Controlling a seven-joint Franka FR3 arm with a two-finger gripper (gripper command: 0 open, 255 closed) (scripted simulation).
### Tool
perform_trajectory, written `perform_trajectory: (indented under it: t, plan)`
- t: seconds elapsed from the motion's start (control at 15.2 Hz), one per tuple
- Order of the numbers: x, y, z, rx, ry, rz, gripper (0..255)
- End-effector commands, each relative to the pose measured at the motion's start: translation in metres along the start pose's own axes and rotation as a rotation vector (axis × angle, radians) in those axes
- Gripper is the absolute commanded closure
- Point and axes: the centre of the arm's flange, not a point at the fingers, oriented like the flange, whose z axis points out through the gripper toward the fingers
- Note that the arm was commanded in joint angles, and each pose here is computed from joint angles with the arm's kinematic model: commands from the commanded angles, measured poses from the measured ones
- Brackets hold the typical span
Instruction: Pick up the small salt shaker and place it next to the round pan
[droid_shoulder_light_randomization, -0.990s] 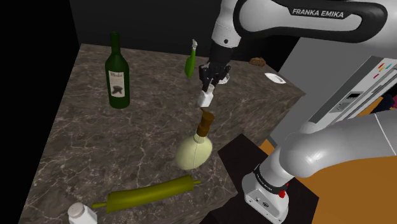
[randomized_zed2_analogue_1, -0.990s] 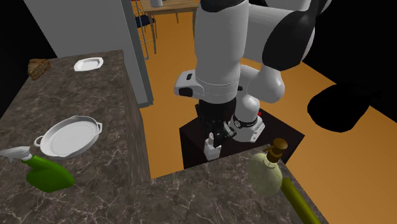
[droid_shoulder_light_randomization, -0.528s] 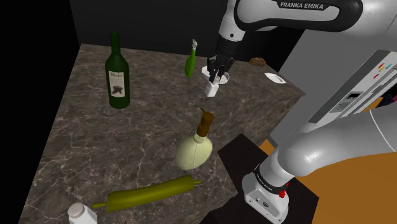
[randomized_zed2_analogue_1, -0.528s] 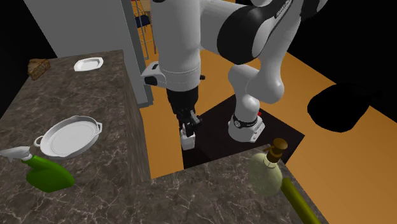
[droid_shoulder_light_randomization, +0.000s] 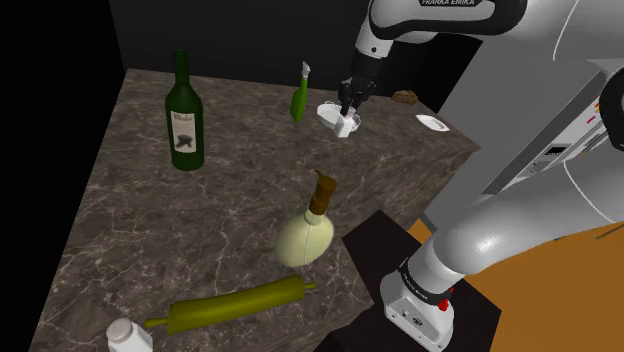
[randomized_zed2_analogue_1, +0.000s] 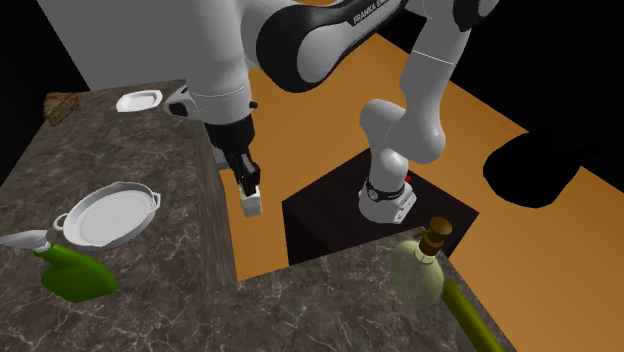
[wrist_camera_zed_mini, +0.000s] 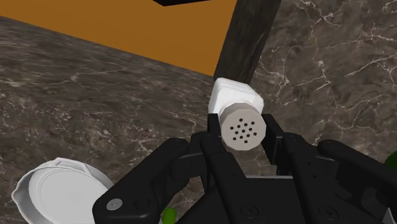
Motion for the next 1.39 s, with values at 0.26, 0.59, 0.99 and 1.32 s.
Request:
perform_trajectory:
  t: [0.26,0.59,0.99,1.32]
  plan:
    - [0.041,0.067,-0.001,-0.001,0.001,-0.001,255]
    - [0.075,0.123,-0.002,-0.001,0.001,-0.001,255]
    - [0.116,0.191,-0.003,-0.001,0.001,-0.001,255]
    - [0.144,0.237,0.001,-0.001,0.001,-0.001,255]
